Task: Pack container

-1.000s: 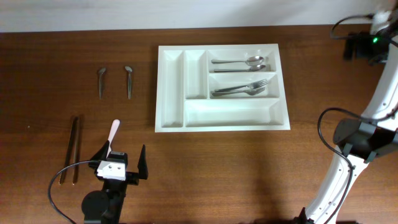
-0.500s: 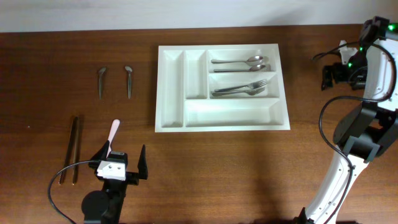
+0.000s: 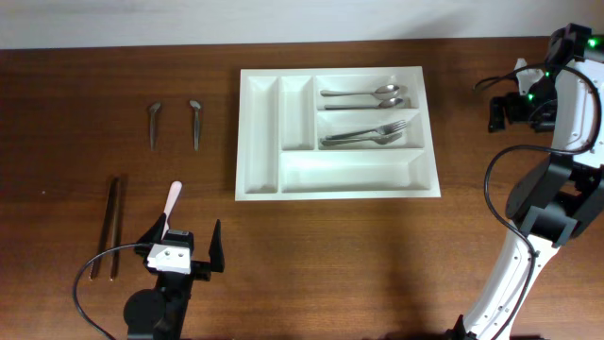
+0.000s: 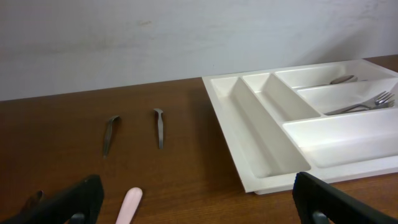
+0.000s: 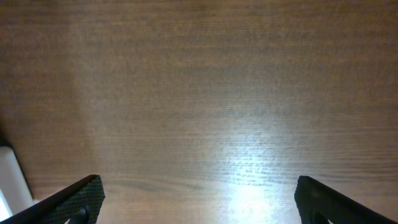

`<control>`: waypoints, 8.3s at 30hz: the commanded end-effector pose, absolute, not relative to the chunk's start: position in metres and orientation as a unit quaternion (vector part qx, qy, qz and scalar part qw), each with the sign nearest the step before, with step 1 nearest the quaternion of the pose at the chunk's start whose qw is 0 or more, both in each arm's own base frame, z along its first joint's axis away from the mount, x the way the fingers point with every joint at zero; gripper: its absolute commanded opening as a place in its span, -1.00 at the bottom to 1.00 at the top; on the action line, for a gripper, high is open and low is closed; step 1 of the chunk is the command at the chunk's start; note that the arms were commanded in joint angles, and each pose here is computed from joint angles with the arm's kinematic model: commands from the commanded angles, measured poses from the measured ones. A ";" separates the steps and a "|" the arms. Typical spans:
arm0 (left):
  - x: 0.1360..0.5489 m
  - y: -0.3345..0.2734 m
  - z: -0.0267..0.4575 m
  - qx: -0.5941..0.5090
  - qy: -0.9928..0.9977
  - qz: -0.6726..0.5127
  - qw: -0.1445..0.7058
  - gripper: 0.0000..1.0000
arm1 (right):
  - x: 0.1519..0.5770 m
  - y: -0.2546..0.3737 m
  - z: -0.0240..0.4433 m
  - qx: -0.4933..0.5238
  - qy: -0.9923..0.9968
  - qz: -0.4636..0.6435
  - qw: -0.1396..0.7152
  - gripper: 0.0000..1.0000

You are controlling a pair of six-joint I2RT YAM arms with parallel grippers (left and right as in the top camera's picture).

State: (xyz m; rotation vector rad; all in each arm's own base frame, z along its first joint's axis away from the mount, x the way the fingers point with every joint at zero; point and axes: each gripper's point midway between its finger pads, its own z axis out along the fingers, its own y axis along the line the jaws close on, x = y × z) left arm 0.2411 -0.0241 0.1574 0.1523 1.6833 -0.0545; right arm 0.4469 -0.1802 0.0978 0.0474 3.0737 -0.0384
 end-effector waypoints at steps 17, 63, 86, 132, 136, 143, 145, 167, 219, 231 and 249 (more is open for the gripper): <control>0.242 -0.021 0.161 0.068 0.737 -0.013 0.672 0.98 | 0.442 -0.216 0.107 0.045 0.997 -0.030 0.059 0.97; 0.306 0.135 0.159 -0.077 0.989 0.099 0.074 0.98 | 0.442 -0.216 0.107 0.045 0.997 -0.030 0.059 0.97; 0.330 0.154 0.049 0.001 0.998 0.061 -0.028 0.98 | 0.442 -0.216 0.107 0.045 0.997 -0.030 0.059 0.97; 0.337 0.168 0.037 -0.017 1.000 0.014 0.011 0.98 | 0.442 -0.216 0.107 0.045 0.997 -0.030 0.059 0.97; 0.335 0.168 0.026 -0.017 1.000 0.011 -0.003 0.98 | 0.442 -0.216 0.107 0.045 0.997 -0.030 0.059 0.97; 0.328 0.165 0.005 -0.017 0.999 -0.002 -0.034 0.98 | 0.442 -0.216 0.107 0.045 0.997 -0.030 0.059 0.97; 0.328 0.165 0.004 -0.017 0.999 -0.002 -0.034 0.98 | 0.442 -0.216 0.107 0.045 0.997 -0.030 0.059 0.97; 0.316 0.176 -0.019 -0.013 0.996 0.024 -0.080 0.98 | 0.442 -0.216 0.107 0.045 0.997 -0.030 0.059 0.97; 0.457 -0.021 0.161 0.240 0.964 -0.033 0.111 -0.92 | 0.442 -0.216 0.107 0.045 0.997 -0.030 0.059 0.97; 0.404 -0.273 0.196 0.608 0.772 -0.030 0.183 -0.79 | 0.442 -0.216 0.107 0.045 0.997 -0.030 0.059 0.97; 0.380 -0.362 0.117 0.691 0.707 -0.012 0.153 -0.69 | 0.442 -0.216 0.107 0.045 0.997 -0.030 0.059 0.97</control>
